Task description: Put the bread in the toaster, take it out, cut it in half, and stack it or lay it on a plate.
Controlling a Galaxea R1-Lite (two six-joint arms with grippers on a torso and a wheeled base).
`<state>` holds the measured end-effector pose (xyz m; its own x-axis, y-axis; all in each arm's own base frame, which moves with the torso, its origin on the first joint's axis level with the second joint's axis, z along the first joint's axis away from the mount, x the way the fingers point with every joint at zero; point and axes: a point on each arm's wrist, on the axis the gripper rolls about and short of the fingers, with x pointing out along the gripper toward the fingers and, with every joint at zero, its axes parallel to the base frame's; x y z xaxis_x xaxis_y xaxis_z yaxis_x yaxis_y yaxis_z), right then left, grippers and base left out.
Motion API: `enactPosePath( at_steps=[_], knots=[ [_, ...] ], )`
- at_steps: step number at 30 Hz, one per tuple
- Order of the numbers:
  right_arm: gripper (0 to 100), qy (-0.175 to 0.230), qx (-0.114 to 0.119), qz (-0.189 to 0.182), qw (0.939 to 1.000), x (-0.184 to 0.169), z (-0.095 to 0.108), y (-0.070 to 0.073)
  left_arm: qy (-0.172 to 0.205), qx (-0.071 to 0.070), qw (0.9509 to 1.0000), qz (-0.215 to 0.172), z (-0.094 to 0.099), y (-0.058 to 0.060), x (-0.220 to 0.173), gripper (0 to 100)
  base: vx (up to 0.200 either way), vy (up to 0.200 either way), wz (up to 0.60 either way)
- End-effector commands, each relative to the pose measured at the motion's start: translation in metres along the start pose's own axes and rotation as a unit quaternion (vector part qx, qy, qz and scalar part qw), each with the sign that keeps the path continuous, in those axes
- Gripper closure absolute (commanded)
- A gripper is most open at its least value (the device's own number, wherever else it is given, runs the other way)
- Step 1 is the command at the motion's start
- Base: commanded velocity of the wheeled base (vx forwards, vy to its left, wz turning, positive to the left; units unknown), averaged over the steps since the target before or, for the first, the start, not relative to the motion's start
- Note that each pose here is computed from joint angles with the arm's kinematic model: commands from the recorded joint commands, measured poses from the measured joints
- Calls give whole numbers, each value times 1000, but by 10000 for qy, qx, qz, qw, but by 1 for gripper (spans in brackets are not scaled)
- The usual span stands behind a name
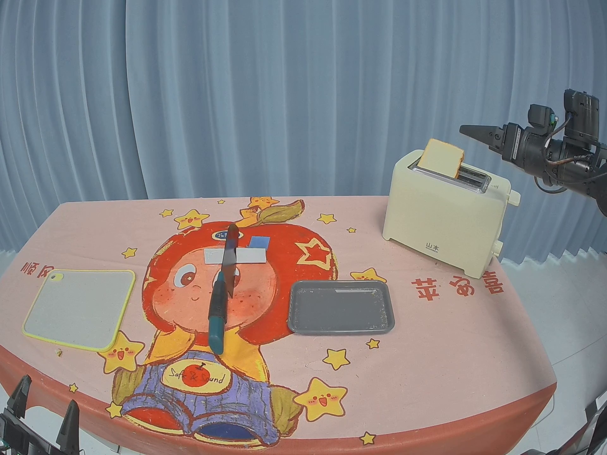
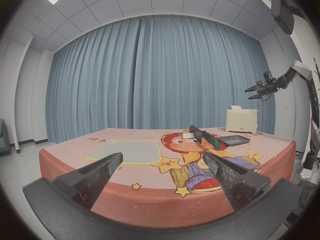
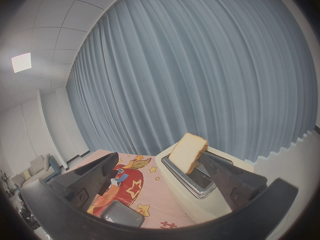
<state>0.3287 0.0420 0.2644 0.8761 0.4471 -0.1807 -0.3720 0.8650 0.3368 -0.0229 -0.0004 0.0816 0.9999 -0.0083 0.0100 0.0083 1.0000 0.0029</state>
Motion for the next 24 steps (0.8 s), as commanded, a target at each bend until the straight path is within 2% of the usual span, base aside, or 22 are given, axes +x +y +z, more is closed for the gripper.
enactPosePath(
  at_steps=[1,5,12,17,24],
  knots=[
    [0,177,76,-86,9998,20,-9,-12,4,1,10000,3,-5,0,0,0,0,0,0],
    [0,242,226,-211,9992,33,-13,-22,4,1,10000,3,-5,0,0,0,0,0,0],
    [0,277,412,-235,9985,45,-16,-28,4,1,10000,3,-5,0,0,0,0,0,0],
    [0,261,645,-285,9972,52,-15,-34,4,1,10000,3,-5,0,0,0,0,0,0],
    [0,303,710,-363,9964,61,-19,-45,4,1,10000,3,-5,0,0,0,0,0,0]
  ],
)
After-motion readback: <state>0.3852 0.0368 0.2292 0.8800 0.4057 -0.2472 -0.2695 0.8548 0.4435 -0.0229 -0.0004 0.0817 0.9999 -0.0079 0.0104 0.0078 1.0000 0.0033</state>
